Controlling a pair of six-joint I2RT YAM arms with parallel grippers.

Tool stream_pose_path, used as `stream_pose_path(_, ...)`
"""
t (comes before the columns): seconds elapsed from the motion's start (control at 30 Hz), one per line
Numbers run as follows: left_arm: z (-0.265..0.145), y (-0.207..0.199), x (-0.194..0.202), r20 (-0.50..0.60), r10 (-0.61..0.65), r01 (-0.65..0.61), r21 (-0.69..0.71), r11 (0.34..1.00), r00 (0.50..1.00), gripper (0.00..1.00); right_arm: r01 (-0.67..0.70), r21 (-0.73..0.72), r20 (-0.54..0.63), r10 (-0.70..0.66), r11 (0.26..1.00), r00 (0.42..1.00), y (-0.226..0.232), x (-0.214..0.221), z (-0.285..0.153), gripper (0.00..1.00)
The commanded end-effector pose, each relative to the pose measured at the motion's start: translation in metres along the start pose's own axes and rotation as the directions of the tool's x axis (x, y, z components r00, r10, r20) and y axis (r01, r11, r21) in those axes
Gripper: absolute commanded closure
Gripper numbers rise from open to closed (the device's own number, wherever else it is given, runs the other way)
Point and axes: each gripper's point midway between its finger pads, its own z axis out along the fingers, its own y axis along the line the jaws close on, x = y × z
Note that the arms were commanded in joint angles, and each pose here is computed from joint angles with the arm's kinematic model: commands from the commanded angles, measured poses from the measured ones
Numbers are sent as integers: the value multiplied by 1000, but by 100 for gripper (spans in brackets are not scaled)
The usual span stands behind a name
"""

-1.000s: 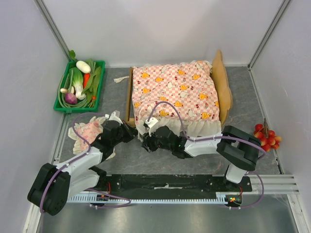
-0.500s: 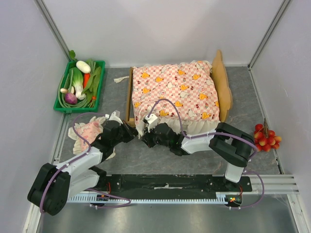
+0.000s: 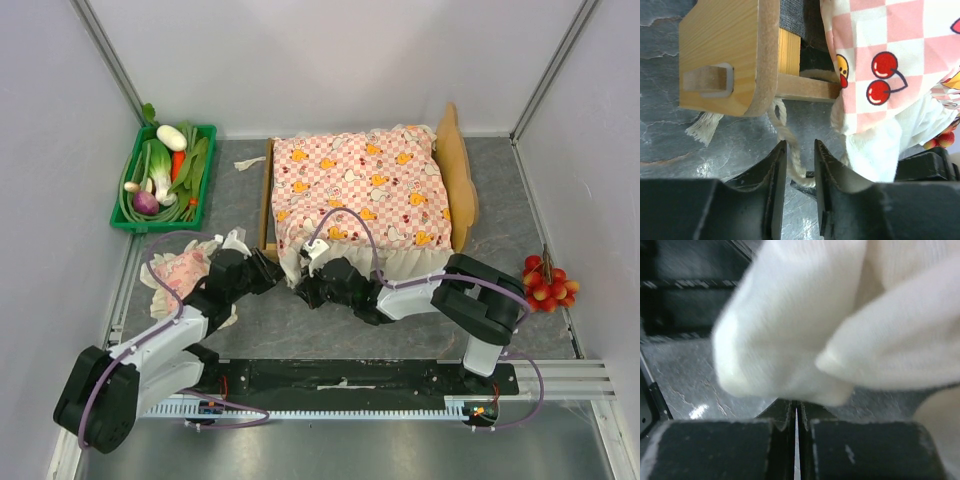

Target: Set up the pet bed

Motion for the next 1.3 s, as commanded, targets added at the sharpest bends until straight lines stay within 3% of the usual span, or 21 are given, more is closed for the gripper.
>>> stream_pose_path(0.0,-8,2,-16,56,103,-100,-42,994,993,62,-21,21,30,20,1000,999,-4,-6,-13,100)
stream_pose_path(0.33,-10,42,-25,82,205,-181,-236,955,975,56,-18,1,30,18,1000,999,0,-6,-15,100)
stream_pose_path(0.5,1,58,-25,75,184,-152,-312,938,980,56,-13,-14,38,14,1000,999,4,-11,-13,100)
stream_pose_path(0.93,18,64,-34,144,118,-62,-348,936,983,56,-19,-53,69,23,998,997,13,-23,-14,100)
stream_pose_path(1.03,23,65,-29,128,108,-59,-344,937,986,58,-21,-57,69,24,998,997,14,-23,-14,100)
stream_pose_path(1.27,26,72,-16,104,92,-52,-342,938,990,86,-21,-52,63,25,998,998,12,-20,-13,100)
